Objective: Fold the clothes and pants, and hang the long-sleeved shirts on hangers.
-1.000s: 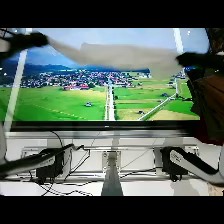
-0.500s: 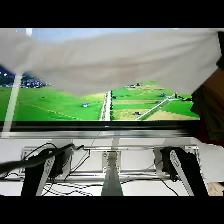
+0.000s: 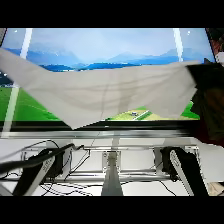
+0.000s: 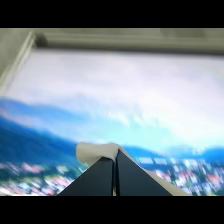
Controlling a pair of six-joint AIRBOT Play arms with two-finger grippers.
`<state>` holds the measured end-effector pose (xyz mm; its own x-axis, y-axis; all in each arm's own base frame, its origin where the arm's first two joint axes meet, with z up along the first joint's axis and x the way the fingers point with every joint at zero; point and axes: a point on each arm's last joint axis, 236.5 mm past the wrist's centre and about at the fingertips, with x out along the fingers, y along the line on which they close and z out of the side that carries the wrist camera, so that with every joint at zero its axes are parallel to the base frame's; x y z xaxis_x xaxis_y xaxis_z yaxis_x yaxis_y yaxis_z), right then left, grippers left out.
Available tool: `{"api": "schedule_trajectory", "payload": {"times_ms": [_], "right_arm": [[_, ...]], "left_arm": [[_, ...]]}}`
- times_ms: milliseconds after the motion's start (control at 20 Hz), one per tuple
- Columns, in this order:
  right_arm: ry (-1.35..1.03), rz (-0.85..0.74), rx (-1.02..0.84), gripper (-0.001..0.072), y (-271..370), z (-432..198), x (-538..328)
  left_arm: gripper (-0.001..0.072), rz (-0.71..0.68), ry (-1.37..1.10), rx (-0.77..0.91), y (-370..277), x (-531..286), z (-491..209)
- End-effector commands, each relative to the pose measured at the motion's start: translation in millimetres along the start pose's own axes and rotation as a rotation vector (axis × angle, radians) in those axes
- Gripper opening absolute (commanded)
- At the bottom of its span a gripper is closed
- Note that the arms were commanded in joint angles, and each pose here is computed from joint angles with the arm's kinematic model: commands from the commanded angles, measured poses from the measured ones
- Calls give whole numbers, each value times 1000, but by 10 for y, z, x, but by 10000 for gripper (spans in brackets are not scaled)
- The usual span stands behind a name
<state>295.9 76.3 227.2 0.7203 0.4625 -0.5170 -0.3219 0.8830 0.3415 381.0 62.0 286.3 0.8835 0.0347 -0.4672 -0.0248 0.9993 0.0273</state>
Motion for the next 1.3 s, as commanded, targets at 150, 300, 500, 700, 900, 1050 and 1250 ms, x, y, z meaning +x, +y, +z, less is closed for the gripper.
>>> {"api": "schedule_trajectory", "payload": {"times_ms": [150,300,500,700,900,1050,1250], "right_arm": [[66,-161,350,18,-1081,-1113,1315],[-19,-297,365,18,-1518,-1175,1588],[-99,-426,364,391,-1956,-1149,1730],[-89,-447,340,648,-2024,-1188,1752],[10,-433,399,574,-2202,-1259,1563],[194,-455,440,546,-2472,-1576,1169],[379,-406,568,546,-2574,-2111,961]], "left_arm": [[10,-350,530,-233,-879,2215,-1768],[10,-348,431,-382,-1003,2705,-1761],[639,-293,286,-438,-888,2870,-1458],[678,-379,502,-403,-961,2561,-1862],[352,-385,725,-353,-611,2069,-2251],[17,-386,773,-351,-390,1736,-2262],[13,-379,763,-346,-424,1273,-2382]]}}
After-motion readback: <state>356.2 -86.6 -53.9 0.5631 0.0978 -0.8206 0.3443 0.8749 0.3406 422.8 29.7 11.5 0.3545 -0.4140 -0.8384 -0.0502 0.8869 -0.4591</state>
